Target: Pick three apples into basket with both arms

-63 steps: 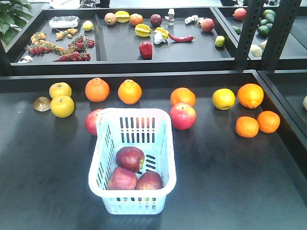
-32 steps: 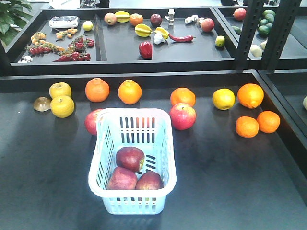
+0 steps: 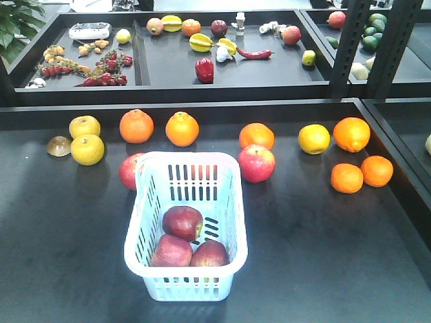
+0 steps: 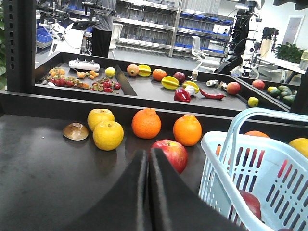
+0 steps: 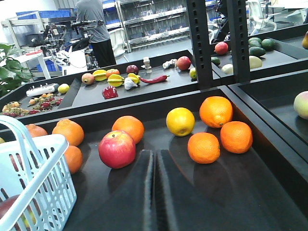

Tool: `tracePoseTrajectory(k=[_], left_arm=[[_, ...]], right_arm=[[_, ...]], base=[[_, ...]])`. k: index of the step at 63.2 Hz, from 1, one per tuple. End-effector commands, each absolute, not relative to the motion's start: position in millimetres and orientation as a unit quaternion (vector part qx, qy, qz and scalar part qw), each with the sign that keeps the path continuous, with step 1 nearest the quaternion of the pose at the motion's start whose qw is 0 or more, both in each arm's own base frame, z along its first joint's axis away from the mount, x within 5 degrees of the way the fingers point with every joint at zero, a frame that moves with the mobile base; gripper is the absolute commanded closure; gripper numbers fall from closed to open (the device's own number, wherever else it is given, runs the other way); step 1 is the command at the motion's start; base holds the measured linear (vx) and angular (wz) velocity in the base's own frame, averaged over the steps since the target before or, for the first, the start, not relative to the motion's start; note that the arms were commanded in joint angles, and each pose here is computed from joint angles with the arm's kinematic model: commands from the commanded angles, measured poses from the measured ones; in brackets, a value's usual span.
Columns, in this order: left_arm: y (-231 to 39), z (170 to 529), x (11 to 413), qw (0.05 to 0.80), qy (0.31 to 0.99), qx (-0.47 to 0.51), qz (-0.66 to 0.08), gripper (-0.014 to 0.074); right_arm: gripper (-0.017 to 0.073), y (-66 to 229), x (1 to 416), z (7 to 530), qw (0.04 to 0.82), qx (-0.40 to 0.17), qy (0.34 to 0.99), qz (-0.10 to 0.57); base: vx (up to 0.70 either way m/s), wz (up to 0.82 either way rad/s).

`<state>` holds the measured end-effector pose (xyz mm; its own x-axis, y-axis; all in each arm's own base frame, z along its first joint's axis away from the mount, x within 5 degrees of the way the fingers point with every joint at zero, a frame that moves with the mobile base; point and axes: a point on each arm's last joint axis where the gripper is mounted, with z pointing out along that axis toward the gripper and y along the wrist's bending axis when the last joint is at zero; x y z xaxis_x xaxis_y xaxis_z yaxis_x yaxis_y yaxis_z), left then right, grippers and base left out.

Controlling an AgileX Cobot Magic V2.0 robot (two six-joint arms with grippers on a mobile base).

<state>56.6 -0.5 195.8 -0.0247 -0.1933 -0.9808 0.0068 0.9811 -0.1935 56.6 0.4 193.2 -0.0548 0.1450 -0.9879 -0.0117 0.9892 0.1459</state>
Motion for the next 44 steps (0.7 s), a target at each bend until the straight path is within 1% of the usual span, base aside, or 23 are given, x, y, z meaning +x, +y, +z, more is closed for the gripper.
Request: tracePoseTrajectory(k=[1,44], left_arm=[[-0.9,212.0,54.1,0.735,0.67,-0.063,-0.082,0.0599],[-0.9,212.0,54.1,0.735,0.67,-0.063,-0.082,0.0599]], right_arm=[[0.0564,1.0,56.4,196.3,0.713,0.037,0.698,0.055],[0.0564,1.0,56.4,196.3,0.713,0.037,0.698,0.055]], base=[[0.0,0.0],[0.0,0.0]])
